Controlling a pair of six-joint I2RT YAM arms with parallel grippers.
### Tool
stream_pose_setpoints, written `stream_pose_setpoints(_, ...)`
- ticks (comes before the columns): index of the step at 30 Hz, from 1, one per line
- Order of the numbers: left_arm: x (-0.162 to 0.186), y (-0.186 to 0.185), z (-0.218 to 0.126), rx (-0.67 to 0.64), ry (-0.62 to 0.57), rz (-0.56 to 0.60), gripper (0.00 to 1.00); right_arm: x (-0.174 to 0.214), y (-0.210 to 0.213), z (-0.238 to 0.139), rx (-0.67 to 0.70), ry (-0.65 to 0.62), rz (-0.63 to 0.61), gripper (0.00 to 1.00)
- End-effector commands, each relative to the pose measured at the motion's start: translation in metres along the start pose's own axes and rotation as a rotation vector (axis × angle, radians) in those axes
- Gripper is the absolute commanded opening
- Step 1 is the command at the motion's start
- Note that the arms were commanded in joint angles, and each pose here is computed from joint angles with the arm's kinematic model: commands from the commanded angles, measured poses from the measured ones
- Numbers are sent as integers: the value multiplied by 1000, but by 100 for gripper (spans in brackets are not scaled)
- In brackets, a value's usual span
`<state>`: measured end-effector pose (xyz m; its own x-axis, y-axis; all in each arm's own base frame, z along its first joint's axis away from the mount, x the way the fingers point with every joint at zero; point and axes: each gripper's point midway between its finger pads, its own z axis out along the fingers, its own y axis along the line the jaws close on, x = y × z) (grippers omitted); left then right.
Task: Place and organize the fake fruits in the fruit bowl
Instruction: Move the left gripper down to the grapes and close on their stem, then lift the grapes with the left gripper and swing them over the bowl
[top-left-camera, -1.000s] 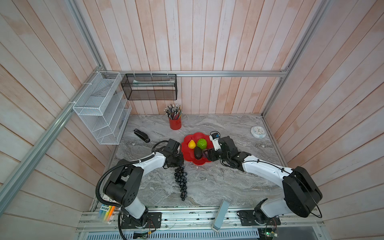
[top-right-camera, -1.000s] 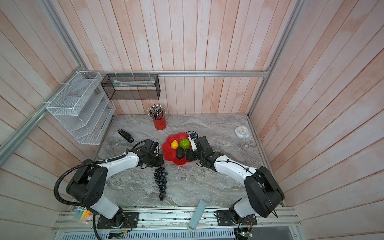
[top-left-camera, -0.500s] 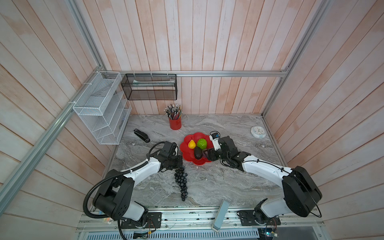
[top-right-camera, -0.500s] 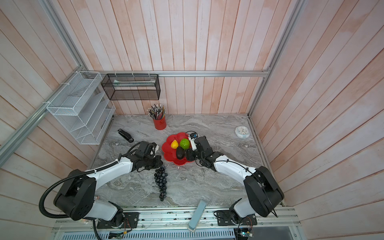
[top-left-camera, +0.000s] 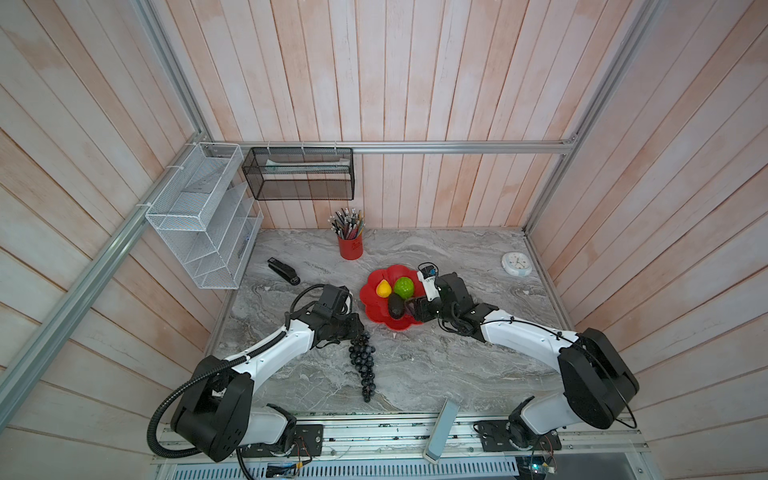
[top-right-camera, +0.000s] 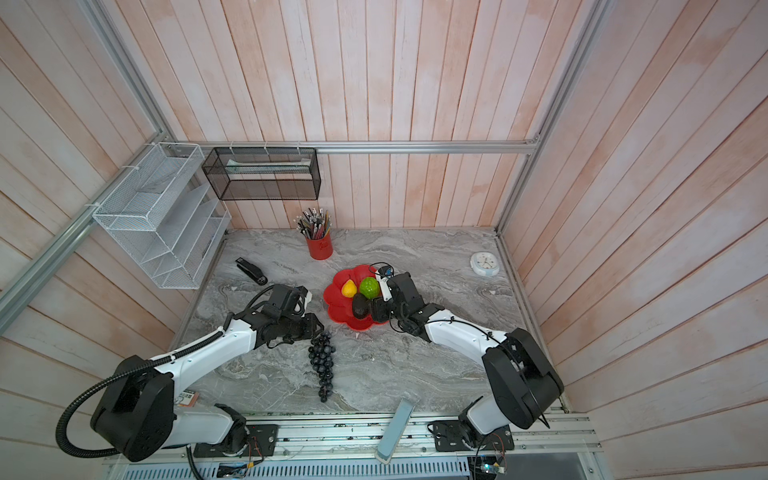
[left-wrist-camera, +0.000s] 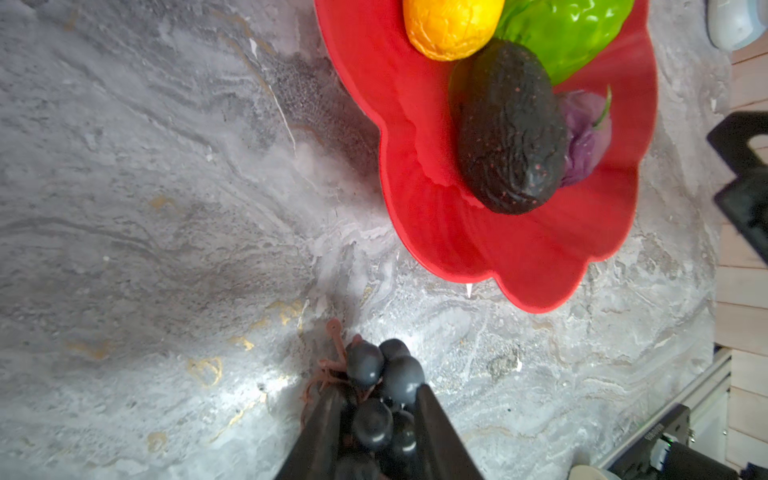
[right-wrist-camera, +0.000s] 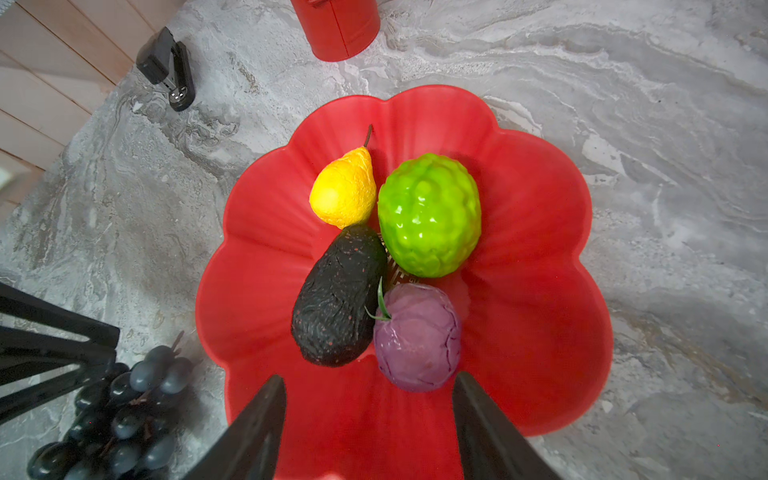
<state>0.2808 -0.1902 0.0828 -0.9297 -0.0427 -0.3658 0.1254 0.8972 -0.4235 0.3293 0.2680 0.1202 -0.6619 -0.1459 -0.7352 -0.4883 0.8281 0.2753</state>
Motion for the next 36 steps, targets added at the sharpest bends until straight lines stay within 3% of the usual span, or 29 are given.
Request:
stream_pose_setpoints(1, -24, -5, 0, -29, -18, 58, 39, -7, 9, 0, -22, -19, -19, 64)
stream_pose_setpoints(7, -19, -1, 17, -95, 104, 114, 56, -3, 2, -8, 9, -41, -22, 65)
stream_pose_setpoints(19, 20, 3, 44, -211, 233, 163, 55, 13, -5, -8, 27, -36, -31, 65)
stream_pose_setpoints(24, 24, 14, 49, -253, 230, 154, 43, 17, -7, -5, 32, -28, -42, 65)
stream_pose_setpoints(27, 20, 15, 50, -263, 214, 153, 28, 18, -7, -5, 29, -20, -43, 65)
stream_pose_setpoints(32, 11, 9, 38, -246, 155, 163, 13, 17, -7, -7, 32, -27, -38, 65)
stream_pose_setpoints(36, 8, -1, 22, -196, 103, 168, 8, 15, -6, -9, 29, -31, -32, 65)
